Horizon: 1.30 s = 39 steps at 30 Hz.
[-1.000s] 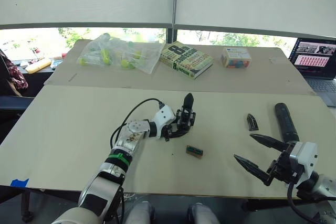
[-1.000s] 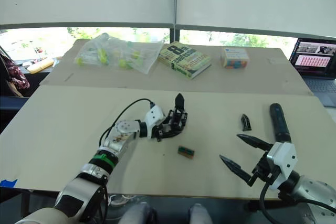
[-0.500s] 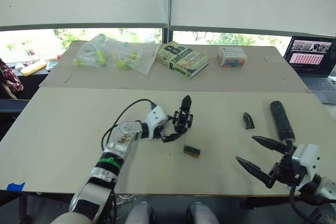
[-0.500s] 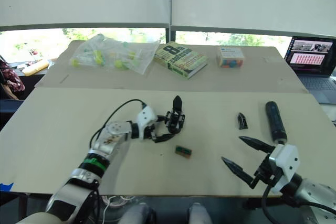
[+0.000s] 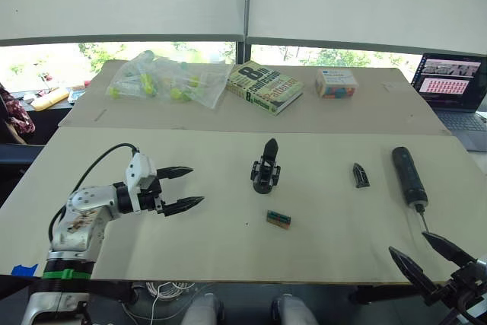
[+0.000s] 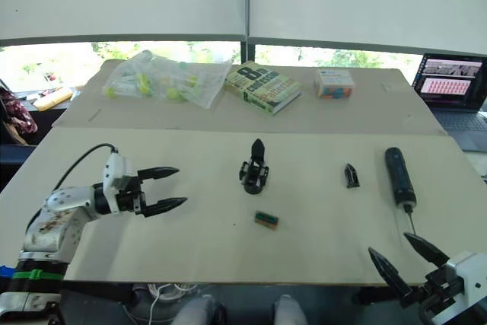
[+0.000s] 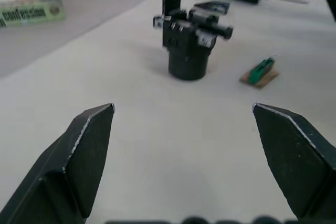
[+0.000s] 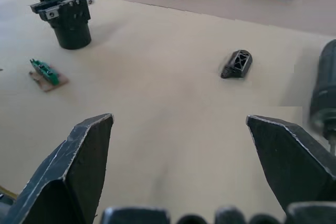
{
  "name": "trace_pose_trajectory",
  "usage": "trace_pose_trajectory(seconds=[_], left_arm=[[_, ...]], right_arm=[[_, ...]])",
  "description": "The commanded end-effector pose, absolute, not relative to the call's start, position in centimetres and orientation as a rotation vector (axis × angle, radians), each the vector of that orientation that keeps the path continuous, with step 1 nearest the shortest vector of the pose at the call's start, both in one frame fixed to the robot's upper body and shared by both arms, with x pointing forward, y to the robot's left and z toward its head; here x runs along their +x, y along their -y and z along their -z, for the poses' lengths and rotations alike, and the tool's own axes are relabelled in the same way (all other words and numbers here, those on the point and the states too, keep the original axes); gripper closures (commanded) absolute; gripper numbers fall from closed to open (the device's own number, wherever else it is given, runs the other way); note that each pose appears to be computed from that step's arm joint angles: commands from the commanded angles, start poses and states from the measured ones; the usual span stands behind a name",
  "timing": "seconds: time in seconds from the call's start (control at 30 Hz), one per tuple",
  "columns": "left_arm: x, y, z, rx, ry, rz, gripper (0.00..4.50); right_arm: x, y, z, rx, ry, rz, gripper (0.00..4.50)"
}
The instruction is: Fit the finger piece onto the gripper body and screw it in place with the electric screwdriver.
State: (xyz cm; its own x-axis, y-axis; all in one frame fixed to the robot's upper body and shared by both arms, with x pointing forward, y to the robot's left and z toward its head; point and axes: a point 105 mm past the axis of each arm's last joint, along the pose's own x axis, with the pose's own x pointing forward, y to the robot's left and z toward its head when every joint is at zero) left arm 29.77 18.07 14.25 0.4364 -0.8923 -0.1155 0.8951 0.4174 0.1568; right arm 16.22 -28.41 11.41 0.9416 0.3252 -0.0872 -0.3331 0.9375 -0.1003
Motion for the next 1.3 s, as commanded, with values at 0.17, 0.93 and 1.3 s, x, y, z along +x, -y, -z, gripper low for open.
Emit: trace_pose_trajectory(seconds=[0.17, 0.93, 1.3], left_arm=[[29.3, -16.8, -19.5, 0.144, 0.124, 1.121, 0.04], [26.3, -12.7, -19.8, 0.127, 0.105, 1.291, 0.04], [26.7, -13.0, -20.0, 0.149, 0.116, 1.278, 0.0]], right_arm=[[24.8, 26.5, -15.2, -0.192, -0.256, -0.316, 0.0], [37.5, 29.0, -11.8, -0.15, -0.66, -0.146, 0.0], [36.5, 28.5, -9.8, -0.137, -0.796, -0.154, 2.21]])
